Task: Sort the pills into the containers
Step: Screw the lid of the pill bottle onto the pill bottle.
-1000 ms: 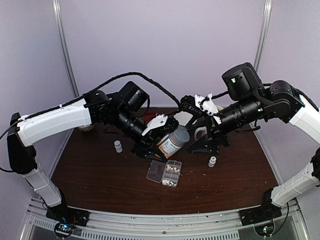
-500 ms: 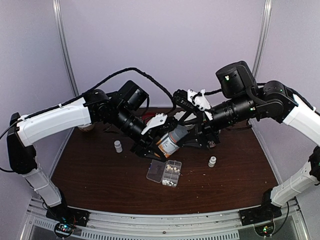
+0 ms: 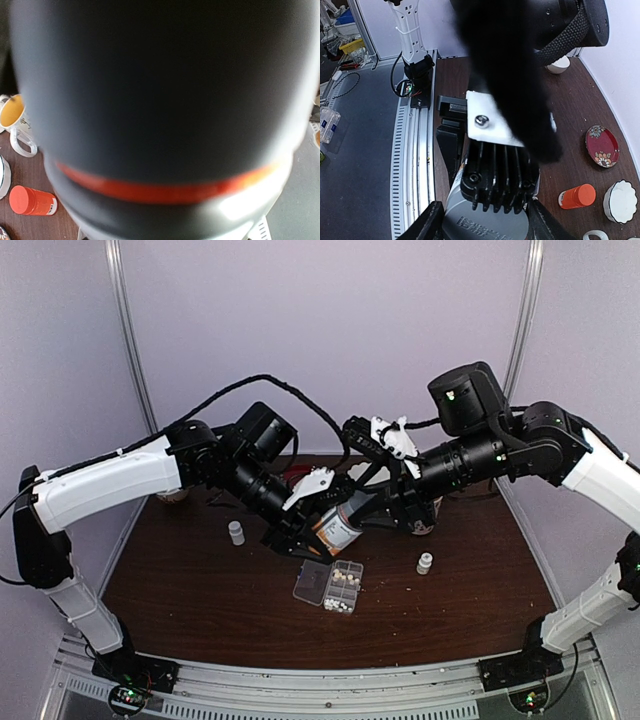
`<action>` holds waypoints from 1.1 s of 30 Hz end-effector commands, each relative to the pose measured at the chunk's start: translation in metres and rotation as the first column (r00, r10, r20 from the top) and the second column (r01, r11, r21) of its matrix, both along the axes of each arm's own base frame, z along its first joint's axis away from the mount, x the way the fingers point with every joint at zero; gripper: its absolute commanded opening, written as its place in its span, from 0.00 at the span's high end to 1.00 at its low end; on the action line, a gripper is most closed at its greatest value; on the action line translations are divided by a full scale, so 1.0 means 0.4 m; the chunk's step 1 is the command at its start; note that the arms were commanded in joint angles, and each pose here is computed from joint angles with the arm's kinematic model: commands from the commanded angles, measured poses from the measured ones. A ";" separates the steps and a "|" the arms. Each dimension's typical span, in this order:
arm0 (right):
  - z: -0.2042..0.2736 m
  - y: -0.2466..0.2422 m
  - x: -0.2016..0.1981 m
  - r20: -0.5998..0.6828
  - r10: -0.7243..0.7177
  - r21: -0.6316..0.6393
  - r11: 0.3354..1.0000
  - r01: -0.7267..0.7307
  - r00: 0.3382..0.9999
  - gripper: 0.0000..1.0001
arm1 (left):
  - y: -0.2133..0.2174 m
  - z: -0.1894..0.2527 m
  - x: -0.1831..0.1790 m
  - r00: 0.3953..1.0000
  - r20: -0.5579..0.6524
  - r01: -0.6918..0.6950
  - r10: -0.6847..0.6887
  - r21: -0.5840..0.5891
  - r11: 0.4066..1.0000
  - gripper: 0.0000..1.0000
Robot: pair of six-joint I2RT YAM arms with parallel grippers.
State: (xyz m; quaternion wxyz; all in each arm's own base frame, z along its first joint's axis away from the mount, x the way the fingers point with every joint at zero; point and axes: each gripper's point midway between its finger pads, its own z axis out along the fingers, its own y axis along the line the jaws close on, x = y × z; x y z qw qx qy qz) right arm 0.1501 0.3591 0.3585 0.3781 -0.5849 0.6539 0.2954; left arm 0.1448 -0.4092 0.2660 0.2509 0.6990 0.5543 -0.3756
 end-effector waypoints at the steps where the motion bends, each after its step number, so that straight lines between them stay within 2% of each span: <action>1: 0.003 -0.011 0.006 -0.014 -0.050 0.008 0.999 0.050 0.999 0.64 | -0.008 0.075 0.020 0.997 0.064 -0.040 0.049 -0.126 0.991 0.78; 11: 0.015 -0.047 0.025 -0.019 -0.168 0.152 0.974 0.169 0.986 0.69 | 0.028 0.161 0.047 0.993 0.041 -0.096 0.114 -0.309 0.946 0.76; 16: -0.016 -0.060 0.015 -0.045 -0.170 0.133 0.976 0.175 0.984 0.69 | 0.036 0.175 0.047 0.993 0.023 -0.099 0.113 -0.334 0.937 0.76; 22: -0.046 -0.067 0.015 -0.095 -0.200 0.137 0.968 0.212 0.975 0.69 | 0.033 0.177 0.043 0.995 0.009 -0.089 0.098 -0.343 0.935 0.88; 26: -0.066 -0.049 0.031 -0.193 -0.253 0.182 0.940 0.288 0.948 0.59 | 0.030 0.191 0.042 0.996 0.012 -0.082 0.093 -0.360 0.929 0.90; 33: -0.093 -0.044 0.044 -0.209 -0.293 0.202 0.921 0.334 0.933 0.58 | 0.027 0.194 0.041 0.996 0.008 -0.076 0.084 -0.369 0.926 0.96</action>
